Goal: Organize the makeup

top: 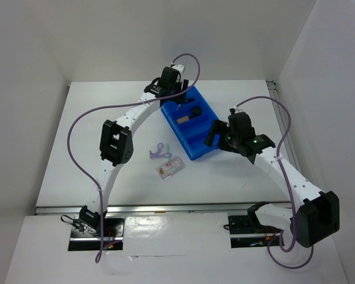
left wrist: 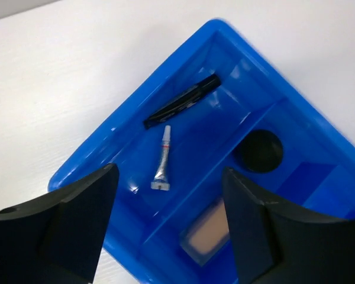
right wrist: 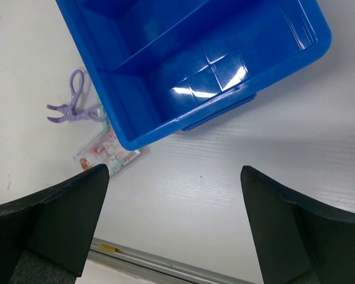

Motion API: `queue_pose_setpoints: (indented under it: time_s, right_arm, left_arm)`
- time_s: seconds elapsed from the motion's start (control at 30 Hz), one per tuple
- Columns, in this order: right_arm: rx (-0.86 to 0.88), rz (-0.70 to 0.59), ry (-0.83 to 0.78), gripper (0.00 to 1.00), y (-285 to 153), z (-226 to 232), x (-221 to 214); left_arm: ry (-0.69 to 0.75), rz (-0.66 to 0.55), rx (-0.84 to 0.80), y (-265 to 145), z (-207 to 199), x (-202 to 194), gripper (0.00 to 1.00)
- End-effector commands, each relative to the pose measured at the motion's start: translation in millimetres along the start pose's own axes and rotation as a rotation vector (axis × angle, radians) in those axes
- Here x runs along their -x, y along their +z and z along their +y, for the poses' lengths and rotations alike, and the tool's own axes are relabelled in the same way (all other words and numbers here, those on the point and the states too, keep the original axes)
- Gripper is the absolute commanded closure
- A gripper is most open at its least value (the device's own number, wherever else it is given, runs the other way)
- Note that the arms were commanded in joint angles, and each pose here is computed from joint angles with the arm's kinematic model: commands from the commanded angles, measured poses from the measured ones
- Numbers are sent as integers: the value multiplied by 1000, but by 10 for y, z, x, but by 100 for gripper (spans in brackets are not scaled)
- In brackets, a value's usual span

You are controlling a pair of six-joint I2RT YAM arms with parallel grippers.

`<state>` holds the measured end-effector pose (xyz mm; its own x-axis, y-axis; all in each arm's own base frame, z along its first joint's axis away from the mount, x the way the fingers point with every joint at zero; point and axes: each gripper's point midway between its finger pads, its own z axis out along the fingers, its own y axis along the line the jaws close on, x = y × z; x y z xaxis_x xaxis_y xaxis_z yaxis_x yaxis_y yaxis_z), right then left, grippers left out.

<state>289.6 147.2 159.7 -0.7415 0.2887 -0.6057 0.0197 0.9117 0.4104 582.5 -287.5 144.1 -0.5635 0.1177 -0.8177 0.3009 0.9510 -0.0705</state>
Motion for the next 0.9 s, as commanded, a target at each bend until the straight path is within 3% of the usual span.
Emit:
queue_pose_setpoints:
  time_s: [0.0,0.07,0.17,0.2,0.3,0.47,0.57,0.63,0.77,0.87]
  right_arm:
    - [-9,-21,14,0,23,-25,37]
    - [-9,-21,14,0,33,-13,56]
    - [1,-36,14,0,23,21,108]
    - [10,-31,1,0,20,32,98]
    - [27,-41,-20,0,-9,81,156]
    - [98,-99,-165,0,-163,544,241]
    - [150,-112,-301,0,-213,1042,128]
    - [176,-49,-418,0,-73,1338,-174]
    - [217,14,-635,0,201,1847,-504]
    - [245,90,-739,0,536,1994,-800]
  left_arm:
    - [32,-130,-24,-91,-136,424,15]
    - [34,-158,-36,-207,-204,537,7]
    - [27,-144,-34,-395,-234,557,7]
    - [12,-181,-40,-667,-239,756,8]
    - [-35,-148,-27,-1003,-175,643,10]
    - [-124,-80,125,-1773,208,215,10]
    - [-191,67,236,-1985,527,-297,10]
    - [-222,150,310,-2242,700,-552,10]
    - [-376,203,585,-2679,1247,-931,11]
    - [-499,181,599,-2921,1469,-971,11]
